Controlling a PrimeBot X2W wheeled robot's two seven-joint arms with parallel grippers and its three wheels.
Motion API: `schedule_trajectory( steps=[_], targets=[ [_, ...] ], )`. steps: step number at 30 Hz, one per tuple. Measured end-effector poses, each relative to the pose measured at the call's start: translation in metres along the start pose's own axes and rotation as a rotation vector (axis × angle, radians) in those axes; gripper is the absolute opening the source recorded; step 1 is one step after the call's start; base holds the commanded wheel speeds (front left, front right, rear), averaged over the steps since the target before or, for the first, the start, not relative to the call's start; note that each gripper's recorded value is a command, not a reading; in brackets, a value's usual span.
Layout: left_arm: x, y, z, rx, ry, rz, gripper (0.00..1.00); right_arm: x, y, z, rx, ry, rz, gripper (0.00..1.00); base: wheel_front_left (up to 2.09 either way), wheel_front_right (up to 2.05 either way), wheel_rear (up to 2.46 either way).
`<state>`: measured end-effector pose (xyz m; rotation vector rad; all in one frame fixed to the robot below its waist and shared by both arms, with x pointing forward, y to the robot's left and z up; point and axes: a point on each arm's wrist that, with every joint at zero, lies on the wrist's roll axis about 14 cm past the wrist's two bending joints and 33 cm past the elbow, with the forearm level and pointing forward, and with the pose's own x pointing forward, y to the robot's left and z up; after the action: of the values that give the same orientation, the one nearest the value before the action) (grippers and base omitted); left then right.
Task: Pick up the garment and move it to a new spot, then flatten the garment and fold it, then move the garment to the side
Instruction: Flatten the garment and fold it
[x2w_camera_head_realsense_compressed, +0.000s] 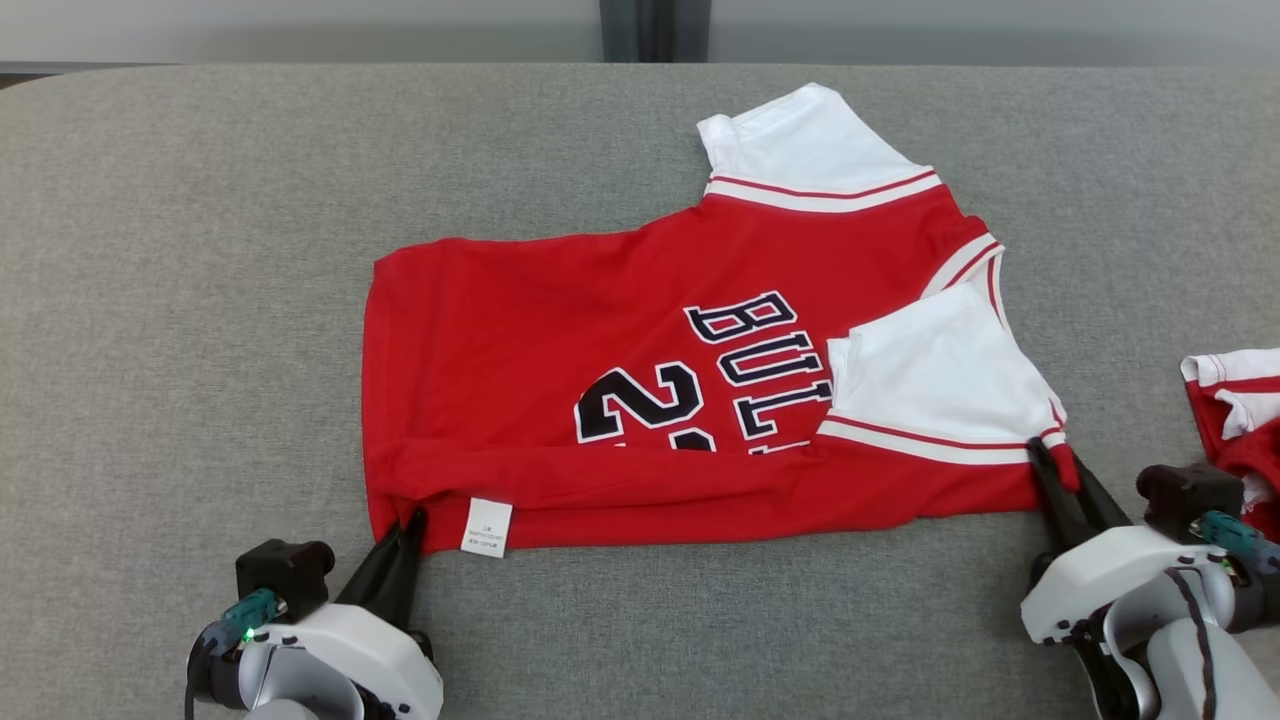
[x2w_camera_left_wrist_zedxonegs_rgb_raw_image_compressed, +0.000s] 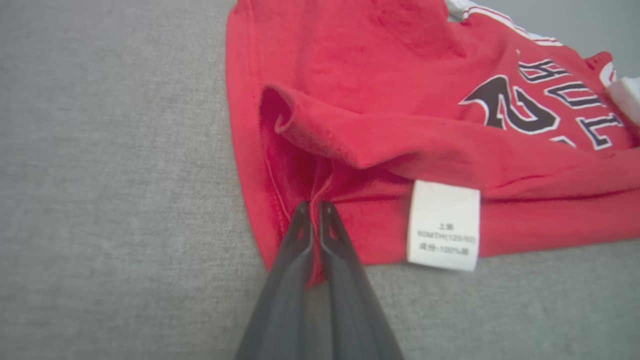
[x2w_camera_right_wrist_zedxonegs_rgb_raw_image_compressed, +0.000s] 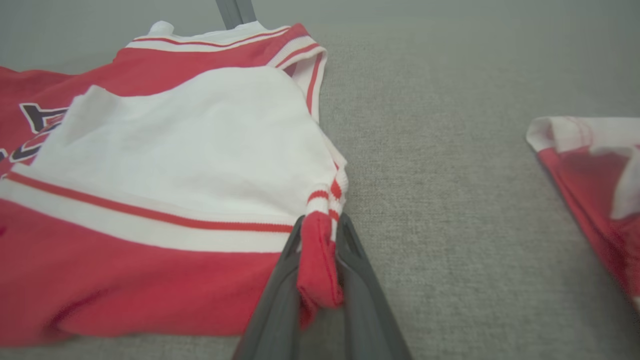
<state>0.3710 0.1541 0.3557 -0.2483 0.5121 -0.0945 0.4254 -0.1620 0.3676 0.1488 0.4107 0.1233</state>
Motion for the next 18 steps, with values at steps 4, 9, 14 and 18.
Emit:
schedule_trajectory(
  steps=[4, 9, 14, 18],
  targets=[
    [-0.011, 0.0, -0.002, -0.027, 0.014, -0.005, 0.0, -0.004, -0.002, 0.006, 0.025, -0.028, -0.002, 0.0, 0.0, 0.0, 0.0],
    [-0.029, 0.001, -0.002, -0.046, 0.038, -0.014, 0.0, -0.019, -0.001, 0.006, 0.057, -0.031, 0.002, 0.0, 0.0, 0.0, 0.0],
    [-0.046, 0.003, 0.004, -0.018, 0.054, -0.026, 0.0, -0.042, -0.002, 0.001, 0.107, -0.029, -0.017, 0.0, 0.0, 0.0, 0.0],
    [-0.052, 0.007, 0.009, -0.008, 0.058, -0.02, 0.0, -0.059, -0.001, -0.003, 0.144, -0.018, -0.032, 0.0, 0.0, 0.0, 0.0]
  ],
)
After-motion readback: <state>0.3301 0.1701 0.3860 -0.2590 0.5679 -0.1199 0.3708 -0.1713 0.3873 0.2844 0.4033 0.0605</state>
